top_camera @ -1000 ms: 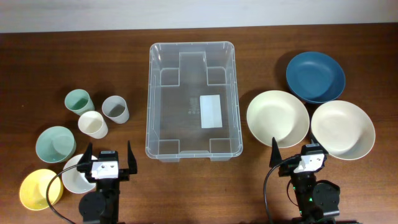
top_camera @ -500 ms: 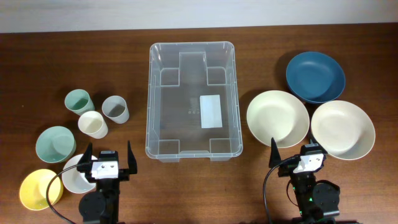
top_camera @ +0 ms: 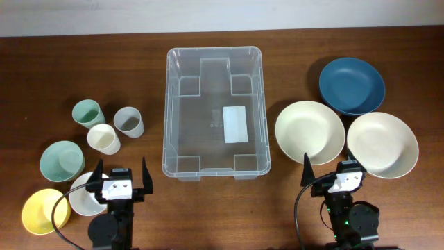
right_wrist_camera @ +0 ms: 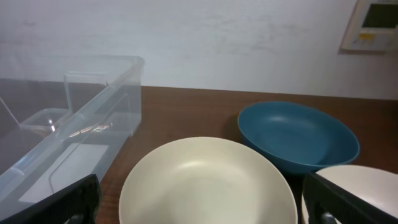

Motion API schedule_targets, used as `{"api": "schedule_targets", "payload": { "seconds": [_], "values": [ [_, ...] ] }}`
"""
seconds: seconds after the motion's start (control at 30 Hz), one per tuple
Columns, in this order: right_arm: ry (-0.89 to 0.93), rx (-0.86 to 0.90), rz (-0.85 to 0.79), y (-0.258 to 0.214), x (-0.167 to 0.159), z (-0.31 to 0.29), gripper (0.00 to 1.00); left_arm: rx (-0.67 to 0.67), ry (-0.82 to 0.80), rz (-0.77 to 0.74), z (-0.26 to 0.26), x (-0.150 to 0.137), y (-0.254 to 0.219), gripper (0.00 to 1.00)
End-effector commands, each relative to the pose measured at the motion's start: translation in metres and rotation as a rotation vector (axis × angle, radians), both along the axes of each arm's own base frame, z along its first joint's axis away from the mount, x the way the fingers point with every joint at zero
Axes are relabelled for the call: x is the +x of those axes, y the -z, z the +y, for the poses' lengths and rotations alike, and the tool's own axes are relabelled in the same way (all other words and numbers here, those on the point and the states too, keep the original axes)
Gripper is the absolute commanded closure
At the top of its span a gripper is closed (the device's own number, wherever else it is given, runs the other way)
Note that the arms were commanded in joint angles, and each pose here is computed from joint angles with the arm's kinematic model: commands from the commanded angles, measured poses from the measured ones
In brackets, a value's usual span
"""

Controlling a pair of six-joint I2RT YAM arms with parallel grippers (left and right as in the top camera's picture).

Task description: Pack container

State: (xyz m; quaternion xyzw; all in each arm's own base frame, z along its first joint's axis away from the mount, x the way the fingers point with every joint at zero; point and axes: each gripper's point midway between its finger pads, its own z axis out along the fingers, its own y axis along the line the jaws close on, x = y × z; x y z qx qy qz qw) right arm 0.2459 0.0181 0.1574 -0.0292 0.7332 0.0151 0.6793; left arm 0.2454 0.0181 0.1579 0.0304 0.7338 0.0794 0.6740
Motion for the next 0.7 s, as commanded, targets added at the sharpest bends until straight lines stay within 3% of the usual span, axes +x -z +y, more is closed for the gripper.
{"api": "schedule_targets", "payload": {
  "seconds": [0.0, 0.3, 0.67],
  "values": [
    [0.075, 0.078, 0.046, 0.011, 0.002, -0.011, 0.01, 0.015, 0.004, 0.001, 0.0, 0.0, 0.002, 0.0],
    [0.071, 0.109, 0.152, 0.034, 0.006, -0.009, 0.01, 0.015, 0.004, 0.001, 0.0, 0.0, 0.002, 0.0],
    [0.075, 0.109, 0.152, 0.013, 0.011, -0.009, 0.01, 0.015, 0.004, 0.002, 0.0, 0.0, 0.002, 0.0]
  ]
}}
